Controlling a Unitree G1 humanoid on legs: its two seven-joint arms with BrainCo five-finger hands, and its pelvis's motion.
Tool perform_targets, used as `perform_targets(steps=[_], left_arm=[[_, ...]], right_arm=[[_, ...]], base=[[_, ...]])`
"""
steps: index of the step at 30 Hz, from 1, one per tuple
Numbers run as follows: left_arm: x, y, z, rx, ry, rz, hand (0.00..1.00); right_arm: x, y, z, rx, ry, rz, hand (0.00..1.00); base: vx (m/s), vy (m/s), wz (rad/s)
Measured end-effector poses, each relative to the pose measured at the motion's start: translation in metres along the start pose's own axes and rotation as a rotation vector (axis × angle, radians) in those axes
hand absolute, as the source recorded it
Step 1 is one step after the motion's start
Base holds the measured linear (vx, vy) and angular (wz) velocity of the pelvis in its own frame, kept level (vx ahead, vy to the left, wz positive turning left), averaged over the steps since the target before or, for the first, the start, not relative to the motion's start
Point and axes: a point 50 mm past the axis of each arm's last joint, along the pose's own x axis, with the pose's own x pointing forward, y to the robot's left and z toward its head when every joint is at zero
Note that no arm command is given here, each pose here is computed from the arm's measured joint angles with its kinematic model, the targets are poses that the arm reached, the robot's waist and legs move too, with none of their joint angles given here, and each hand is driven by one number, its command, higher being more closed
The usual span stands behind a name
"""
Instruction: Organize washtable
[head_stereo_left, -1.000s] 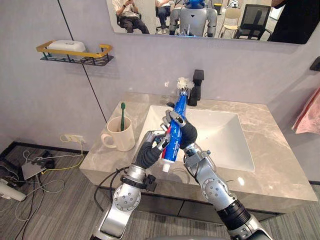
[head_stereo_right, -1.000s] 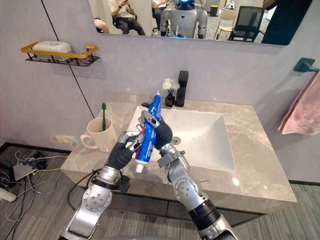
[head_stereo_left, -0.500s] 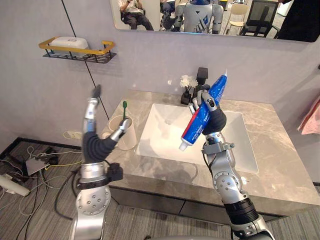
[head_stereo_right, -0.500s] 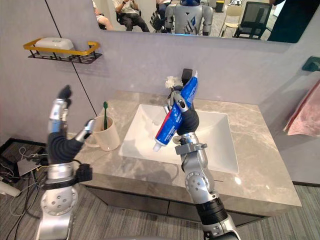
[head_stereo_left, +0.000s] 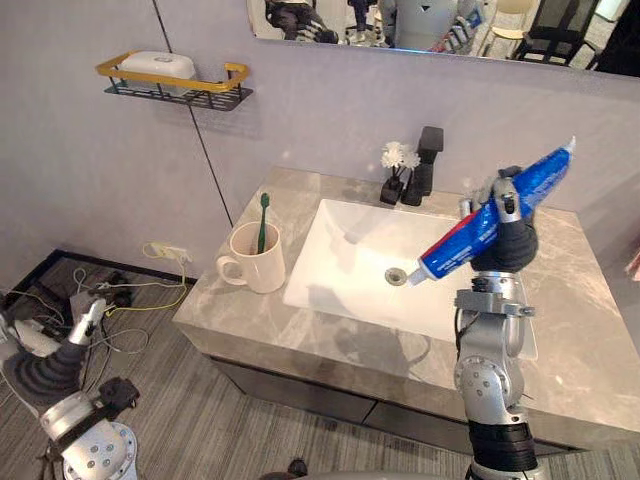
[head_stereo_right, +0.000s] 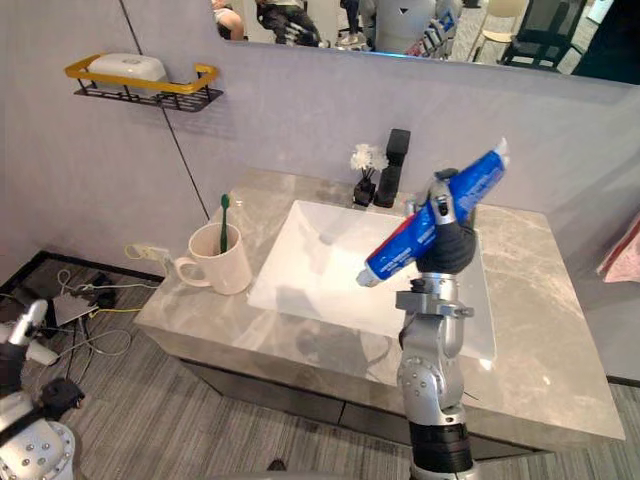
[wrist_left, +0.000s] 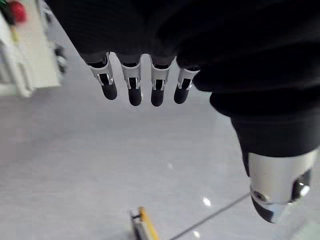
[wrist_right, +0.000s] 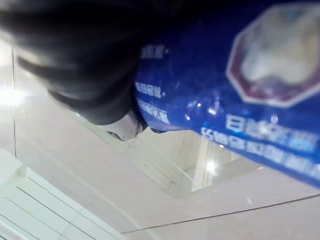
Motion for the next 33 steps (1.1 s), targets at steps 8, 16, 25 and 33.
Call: perform_targets(steps=[8, 16, 25, 33], left_arm=[[-0.037, 0.006, -0.088, 0.081, 0.449, -0.097, 0.0], [-0.106, -0.01, -0.15, 0.162, 0.835, -0.305, 0.0], [-0.136, -0.041, -0.166, 0.228, 0.954, -0.617, 0.0], [-0.13, -0.043, -0.172, 0.347, 0.925, -0.766, 0.0]], right_arm=[[-0.003, -0.003, 0.0, -0.029, 0.006, -0.013, 1.0], [-0.008, -0.002, -0.004, -0.023, 0.031, -0.021, 1.0], [-0.014, 0.005, -0.022, -0.016, 0.11, 0.01, 1.0], [-0.015, 0.009, -0.025, -0.021, 0.132, 0.042, 1.0]], base=[[-0.02, -0.004, 0.05], [0.01, 0.002, 0.06], [-0.02, -0.003, 0.05], [-0.02, 0.0, 0.02]])
